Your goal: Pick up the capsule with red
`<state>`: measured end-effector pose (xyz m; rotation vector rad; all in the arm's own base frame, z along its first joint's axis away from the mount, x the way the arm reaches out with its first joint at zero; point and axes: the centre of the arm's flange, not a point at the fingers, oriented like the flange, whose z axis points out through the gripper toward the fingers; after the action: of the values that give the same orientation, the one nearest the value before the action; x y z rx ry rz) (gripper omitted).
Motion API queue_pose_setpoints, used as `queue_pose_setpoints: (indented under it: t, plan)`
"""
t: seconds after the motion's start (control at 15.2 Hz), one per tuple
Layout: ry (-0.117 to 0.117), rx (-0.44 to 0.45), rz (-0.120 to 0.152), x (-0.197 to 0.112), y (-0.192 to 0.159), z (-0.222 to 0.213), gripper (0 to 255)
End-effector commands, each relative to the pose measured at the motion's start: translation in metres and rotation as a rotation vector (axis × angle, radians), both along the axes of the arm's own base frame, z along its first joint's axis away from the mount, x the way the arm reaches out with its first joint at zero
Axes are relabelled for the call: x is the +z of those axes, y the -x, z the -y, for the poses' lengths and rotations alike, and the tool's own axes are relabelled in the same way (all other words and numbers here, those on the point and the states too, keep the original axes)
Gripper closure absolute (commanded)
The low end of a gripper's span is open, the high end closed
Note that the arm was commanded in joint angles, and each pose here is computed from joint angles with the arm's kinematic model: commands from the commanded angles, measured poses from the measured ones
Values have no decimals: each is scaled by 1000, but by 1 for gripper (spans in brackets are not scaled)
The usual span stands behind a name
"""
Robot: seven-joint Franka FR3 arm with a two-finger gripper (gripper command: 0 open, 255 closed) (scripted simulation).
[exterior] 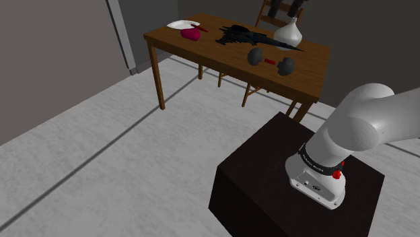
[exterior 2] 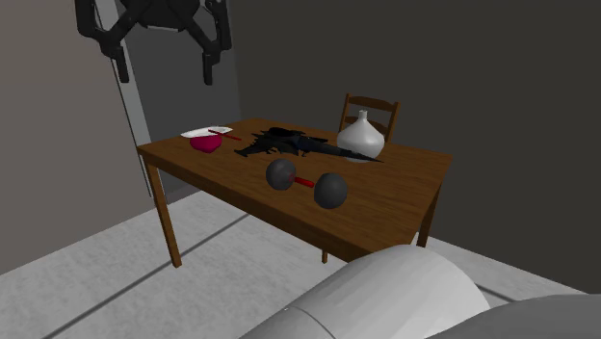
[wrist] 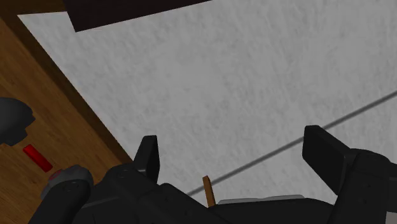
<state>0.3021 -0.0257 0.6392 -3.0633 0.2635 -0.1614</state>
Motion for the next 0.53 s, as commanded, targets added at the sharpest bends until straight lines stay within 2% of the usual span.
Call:
queue_pose_setpoints:
  t: [0.0, 0.46]
  plan:
    - [0, 0, 0, 0, 0, 0, 0]
    - [24, 90, -20, -58, -21, 67, 0]
